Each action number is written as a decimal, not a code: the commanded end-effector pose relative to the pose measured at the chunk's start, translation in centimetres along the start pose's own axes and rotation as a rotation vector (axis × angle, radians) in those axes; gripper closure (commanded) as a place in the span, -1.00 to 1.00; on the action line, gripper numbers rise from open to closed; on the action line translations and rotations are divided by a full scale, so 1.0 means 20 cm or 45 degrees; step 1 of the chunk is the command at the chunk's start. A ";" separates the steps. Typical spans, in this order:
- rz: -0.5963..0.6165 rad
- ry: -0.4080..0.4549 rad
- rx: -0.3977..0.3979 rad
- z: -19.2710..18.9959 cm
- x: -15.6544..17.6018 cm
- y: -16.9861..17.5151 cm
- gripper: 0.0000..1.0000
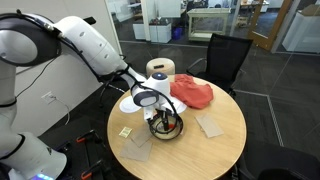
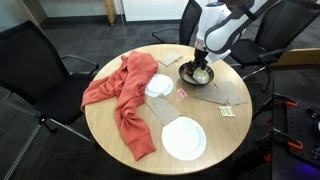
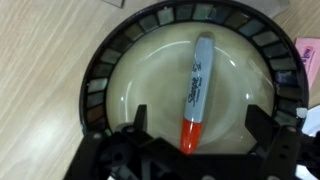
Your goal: Take the marker out of the bowl
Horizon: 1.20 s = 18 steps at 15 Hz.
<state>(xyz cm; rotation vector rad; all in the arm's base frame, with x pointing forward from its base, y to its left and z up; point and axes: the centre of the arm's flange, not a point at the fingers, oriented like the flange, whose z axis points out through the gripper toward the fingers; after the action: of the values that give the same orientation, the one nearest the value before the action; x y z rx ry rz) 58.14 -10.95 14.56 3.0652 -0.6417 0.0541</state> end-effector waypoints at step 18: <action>-0.005 0.013 -0.067 0.17 0.08 -0.06 0.89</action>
<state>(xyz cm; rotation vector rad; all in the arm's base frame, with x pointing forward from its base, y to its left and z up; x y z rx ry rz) 59.53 -10.98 11.24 3.0408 -0.6130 0.0293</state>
